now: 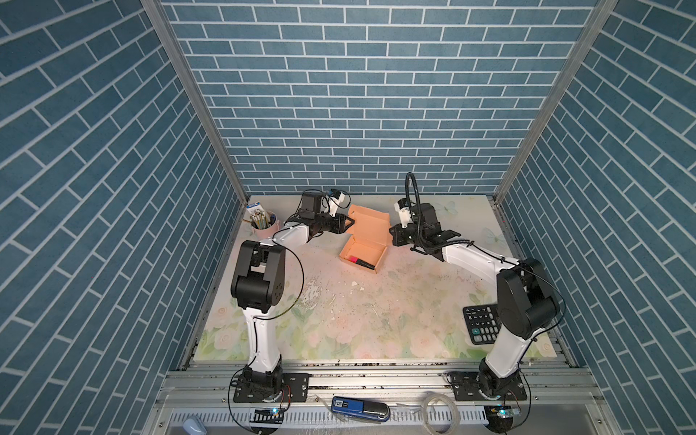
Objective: Assemble paper box
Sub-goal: Fold the lid at the center of the table.
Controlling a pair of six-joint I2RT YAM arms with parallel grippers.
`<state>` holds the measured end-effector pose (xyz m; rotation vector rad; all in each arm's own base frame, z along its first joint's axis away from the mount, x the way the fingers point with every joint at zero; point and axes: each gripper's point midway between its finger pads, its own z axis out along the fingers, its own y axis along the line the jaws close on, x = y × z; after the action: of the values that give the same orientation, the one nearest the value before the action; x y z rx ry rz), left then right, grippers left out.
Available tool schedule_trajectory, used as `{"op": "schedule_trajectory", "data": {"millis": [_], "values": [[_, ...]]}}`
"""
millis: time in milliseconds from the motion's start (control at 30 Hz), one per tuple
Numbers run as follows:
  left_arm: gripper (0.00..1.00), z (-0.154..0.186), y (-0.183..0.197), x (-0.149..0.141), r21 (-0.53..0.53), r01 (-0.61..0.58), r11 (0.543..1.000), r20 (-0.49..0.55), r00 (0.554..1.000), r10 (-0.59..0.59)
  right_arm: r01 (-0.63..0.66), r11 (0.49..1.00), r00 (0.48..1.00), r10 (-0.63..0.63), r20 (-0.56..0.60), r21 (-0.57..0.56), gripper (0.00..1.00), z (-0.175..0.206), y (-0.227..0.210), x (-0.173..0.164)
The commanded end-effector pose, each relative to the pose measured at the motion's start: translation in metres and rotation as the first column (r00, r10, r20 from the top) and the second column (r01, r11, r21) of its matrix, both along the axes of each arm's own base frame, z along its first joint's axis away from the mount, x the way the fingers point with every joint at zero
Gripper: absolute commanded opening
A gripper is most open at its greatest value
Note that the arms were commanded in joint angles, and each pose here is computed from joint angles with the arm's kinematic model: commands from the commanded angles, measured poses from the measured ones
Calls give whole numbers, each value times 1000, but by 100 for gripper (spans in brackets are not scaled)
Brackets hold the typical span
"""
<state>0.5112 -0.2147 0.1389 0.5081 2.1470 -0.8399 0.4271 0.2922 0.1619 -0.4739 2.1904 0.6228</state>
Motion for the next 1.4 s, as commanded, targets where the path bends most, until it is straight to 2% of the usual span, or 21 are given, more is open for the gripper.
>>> {"op": "schedule_trajectory", "data": {"millis": [0,167,400,567,667,833,1000,1167,1367], "values": [[39,-4,0,6,37,-19,999,1,1000,19,-29,1000,999,29,45,-1,0,10,2,1],[24,-1,2,11,43,-53,998,19,998,52,-29,1000,999,29,39,-3,0,7,1,-1],[13,5,-14,6,41,-36,999,34,999,34,-13,1000,999,13,35,-9,0,3,-1,0],[7,6,-23,-1,73,-67,995,48,997,64,53,998,998,-52,19,-21,0,1,-8,7],[6,7,-24,-6,88,-98,991,48,994,94,98,995,995,-97,10,-20,0,-1,-11,10],[5,12,-15,-14,90,-174,981,53,984,169,210,975,978,-211,7,-78,0,-7,-24,18],[4,17,-1,-23,95,-247,964,72,968,241,329,937,944,-330,8,-117,0,-10,-38,25],[4,15,9,-29,122,-329,936,81,944,321,396,909,918,-395,32,-130,0,-6,-38,30],[4,14,14,-42,142,-419,897,140,905,401,433,892,901,-428,64,-130,0,-5,-30,30]]}}
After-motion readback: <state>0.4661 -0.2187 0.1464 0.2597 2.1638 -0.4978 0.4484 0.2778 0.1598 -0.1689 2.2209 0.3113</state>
